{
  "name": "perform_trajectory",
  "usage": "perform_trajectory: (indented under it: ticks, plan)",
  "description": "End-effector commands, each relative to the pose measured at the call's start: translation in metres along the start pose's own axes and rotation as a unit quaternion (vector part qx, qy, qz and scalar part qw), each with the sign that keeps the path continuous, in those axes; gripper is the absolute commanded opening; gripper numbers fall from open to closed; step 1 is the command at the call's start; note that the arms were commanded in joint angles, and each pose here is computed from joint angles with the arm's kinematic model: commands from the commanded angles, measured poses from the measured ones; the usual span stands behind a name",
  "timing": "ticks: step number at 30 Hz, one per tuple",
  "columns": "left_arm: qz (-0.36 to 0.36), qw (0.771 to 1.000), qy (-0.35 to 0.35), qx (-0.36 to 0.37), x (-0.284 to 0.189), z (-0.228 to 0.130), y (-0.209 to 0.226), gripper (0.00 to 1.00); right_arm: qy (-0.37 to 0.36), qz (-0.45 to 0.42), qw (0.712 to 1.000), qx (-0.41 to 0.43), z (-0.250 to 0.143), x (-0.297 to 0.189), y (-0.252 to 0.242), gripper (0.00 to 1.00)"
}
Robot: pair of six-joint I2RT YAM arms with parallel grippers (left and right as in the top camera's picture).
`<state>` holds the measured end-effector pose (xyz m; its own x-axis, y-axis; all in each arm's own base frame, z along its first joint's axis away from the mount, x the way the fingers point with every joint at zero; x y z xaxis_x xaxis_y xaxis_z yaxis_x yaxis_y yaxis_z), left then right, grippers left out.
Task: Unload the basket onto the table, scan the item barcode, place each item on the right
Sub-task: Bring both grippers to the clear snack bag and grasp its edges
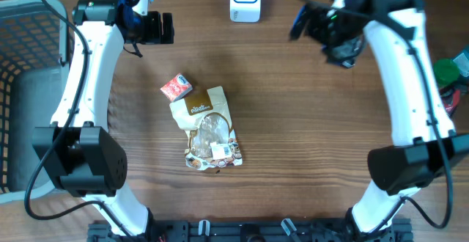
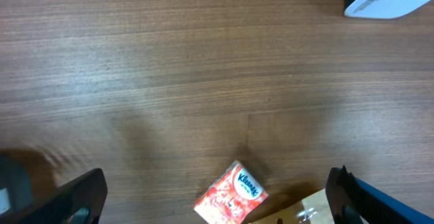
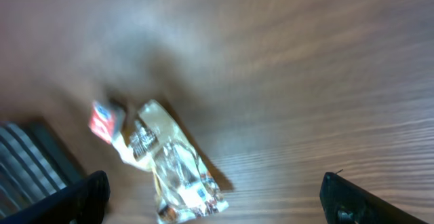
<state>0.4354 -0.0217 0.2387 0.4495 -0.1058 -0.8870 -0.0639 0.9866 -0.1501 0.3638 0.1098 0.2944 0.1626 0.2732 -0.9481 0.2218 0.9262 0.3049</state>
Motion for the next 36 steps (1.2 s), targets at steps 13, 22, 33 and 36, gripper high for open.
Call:
perform_trajectory:
  ticks: [13, 22, 33, 36]
  plan:
    - [-0.035, 0.978, 0.138, -0.151, -0.002, -0.047, -0.009, 1.0, 0.135, 0.277, 0.932, -0.19, -0.063, 0.167, 0.02, 1.0]
    - [0.051, 0.941, 0.219, -0.253, 0.021, -0.096, 0.009, 1.0, 0.136, 0.342, 0.899, -0.237, -0.079, 0.21, 0.049, 1.0]
    - [0.07, 0.928, 0.274, -0.243, 0.054, -0.145, 0.019, 1.0, 0.199, 0.317, 0.904, -0.207, -0.094, 0.278, 0.032, 1.0]
    - [0.071, 0.927, 0.278, -0.243, 0.059, -0.151, 0.02, 1.0, 0.208, 0.318, 0.899, -0.218, -0.107, 0.291, 0.043, 1.0]
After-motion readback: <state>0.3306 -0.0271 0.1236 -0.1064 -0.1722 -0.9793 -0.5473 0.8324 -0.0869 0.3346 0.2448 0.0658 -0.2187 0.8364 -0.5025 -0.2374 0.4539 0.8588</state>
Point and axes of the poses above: each gripper's point midway between its finger pads, its own x axis out along the fingers, its own y axis along the line the jaws close on, z = x × y, the point moved 7 cm from there along -x, back along the fingers, and after that the axes turned 7 degrees about -x, right-handed, at the moved point
